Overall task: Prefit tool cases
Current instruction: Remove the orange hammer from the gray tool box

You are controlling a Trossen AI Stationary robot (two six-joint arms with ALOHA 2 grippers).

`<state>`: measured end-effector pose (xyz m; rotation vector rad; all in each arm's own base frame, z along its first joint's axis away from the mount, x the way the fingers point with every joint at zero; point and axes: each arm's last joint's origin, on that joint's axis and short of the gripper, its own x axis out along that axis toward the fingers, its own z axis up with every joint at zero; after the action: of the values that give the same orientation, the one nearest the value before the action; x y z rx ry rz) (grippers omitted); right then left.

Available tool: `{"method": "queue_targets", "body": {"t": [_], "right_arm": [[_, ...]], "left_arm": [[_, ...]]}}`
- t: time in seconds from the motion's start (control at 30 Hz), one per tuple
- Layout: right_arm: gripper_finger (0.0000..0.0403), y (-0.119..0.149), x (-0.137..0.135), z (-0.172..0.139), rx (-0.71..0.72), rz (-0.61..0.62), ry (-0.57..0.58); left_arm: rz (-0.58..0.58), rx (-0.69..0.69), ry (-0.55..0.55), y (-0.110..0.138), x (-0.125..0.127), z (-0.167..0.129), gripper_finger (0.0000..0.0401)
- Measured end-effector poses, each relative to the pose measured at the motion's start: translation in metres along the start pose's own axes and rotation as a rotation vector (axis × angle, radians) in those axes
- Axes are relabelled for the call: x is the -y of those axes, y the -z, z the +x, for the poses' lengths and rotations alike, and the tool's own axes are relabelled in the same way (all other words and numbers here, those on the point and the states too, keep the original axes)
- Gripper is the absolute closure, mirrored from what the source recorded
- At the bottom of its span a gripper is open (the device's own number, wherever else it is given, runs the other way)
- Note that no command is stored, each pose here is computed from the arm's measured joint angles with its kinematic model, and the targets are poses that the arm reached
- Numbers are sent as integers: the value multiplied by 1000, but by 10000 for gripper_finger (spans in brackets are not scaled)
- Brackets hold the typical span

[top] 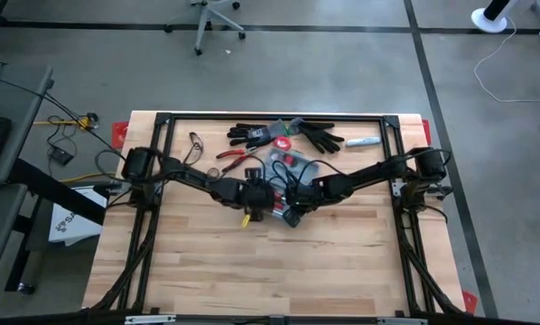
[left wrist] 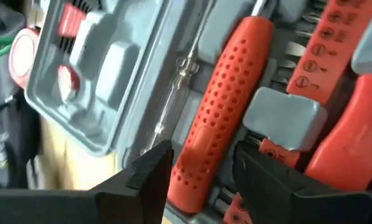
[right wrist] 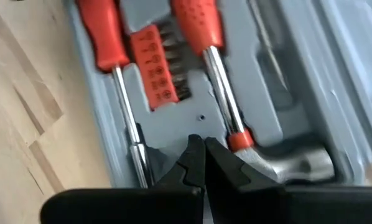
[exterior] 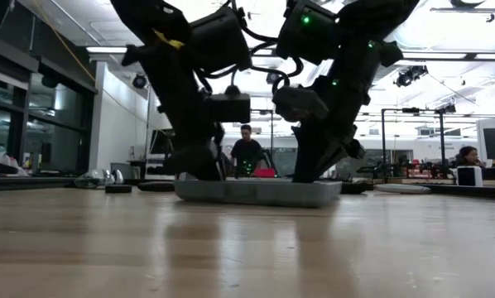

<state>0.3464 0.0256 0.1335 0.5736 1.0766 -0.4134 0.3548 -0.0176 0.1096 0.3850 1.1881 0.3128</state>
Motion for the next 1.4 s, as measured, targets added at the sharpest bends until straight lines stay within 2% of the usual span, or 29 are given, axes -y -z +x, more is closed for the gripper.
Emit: {"method": "queue_targets", "body": {"t": [0.1,0.2,0.27,0.3,0.43,0.53,0.67,0.8,0.87,0.97,1.1,1.2,1.3,1.4], "right_arm": [[403,0,-1,0,1,-1,-6],[403,0,-2,0,4,-4,-9],[403,1,-3,0,7,-6,-7],[403,2,-4,0,7,-8,-9],[403,3,-8,-7,19,-10,-30],[403,5,-11,-16,36,-13,-27],[403,8,-17,-28,68,6,-38],[403,14,-25,-35,83,13,-54],[403,17,-31,-39,89,17,-76],[403,24,-36,-39,72,18,-87],[403,30,-38,-33,56,11,-72],[403,30,-35,-24,38,15,-46],[403,27,-31,-16,27,16,-29],[403,20,-25,-13,18,14,-33]], "left_arm": [[-51,16,70,-2,-8,5,259],[-83,20,127,-2,-16,10,326],[-107,38,198,-4,-19,11,378],[-119,41,249,-4,-20,12,388],[-187,17,361,-3,-25,11,399],[-220,8,399,-6,-28,0,401],[-219,49,391,-12,-38,-23,401],[-220,153,338,-22,-55,-49,401],[-227,141,327,-19,-59,-58,401],[-253,51,311,-9,-61,-64,401],[-250,-68,328,16,-52,-50,401],[-311,-149,378,39,-41,-32,401],[-384,-137,432,49,-34,-25,401],[-420,-85,479,48,-25,-24,401]]}}
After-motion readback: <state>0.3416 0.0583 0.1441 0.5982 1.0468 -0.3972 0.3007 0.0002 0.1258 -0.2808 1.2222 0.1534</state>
